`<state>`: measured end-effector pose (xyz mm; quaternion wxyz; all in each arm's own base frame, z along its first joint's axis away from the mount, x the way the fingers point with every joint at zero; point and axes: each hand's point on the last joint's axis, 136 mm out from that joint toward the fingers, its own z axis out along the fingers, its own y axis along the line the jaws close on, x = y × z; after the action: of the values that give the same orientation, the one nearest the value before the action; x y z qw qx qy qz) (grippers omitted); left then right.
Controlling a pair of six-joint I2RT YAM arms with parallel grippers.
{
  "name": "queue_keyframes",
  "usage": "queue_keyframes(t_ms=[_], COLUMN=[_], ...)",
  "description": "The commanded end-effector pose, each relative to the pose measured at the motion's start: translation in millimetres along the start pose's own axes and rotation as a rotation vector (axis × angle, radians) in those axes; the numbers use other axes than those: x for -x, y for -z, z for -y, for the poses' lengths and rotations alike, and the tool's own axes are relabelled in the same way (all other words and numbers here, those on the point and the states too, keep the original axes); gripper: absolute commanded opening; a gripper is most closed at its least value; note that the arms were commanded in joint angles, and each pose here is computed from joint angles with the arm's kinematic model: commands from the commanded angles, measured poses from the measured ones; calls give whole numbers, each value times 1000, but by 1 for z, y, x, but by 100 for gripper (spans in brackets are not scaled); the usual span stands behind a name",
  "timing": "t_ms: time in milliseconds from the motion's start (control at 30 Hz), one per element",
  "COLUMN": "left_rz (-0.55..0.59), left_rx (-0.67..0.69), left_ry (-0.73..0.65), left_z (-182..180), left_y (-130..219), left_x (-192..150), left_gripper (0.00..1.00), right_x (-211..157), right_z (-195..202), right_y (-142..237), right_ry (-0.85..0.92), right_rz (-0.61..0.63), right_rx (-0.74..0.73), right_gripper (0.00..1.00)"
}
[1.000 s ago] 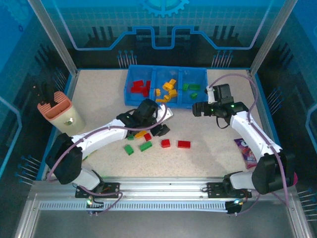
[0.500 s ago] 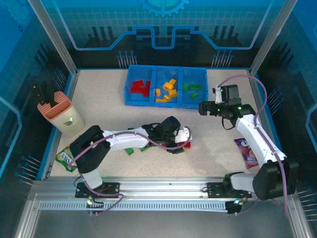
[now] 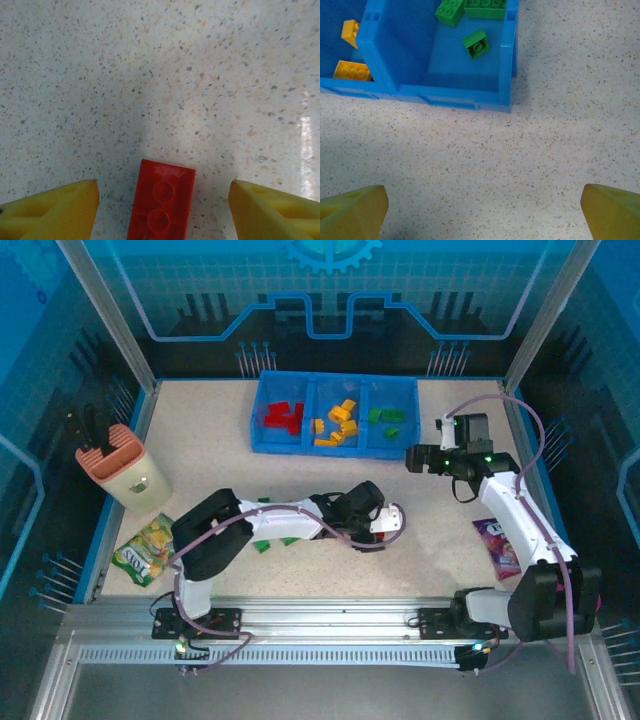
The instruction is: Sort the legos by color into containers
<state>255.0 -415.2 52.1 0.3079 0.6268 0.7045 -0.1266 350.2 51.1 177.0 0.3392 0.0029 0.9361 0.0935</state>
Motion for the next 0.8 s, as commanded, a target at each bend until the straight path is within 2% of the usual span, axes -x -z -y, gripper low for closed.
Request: queue_keyframes(t_ms=[0,167,400,433,567,700,767], left_rz=[-55,-132,-207,-212,-208,-198,-131], left_rx=[-13,-57,-33,-31,-21,26,40], left_ry=[-21,-12,12,16,35,68,145], left_z=[3,11,7,7,5,-4,-19], left_y=[-6,-12,-22,-23,-24,-18,-1], left_x=[-8,-24,-42,-42,-41,-40,-29], left_gripper=[69,65,56,52,25,15,14], right_x=[-3,-2,-3,-3,-3,-3,-3], right_z=[3,5,5,5,6,5,2], right_y=[-2,-4,-4,-4,-3,-1,1], right_ry=[-26,-32,-36,-35,-36,-32,-29], right_rz=[-2,-4,-5,-6,-7,-3,5], right_rx=[12,14,11,10,3,10,26], right_gripper=[100,100,100,100,100,100,100])
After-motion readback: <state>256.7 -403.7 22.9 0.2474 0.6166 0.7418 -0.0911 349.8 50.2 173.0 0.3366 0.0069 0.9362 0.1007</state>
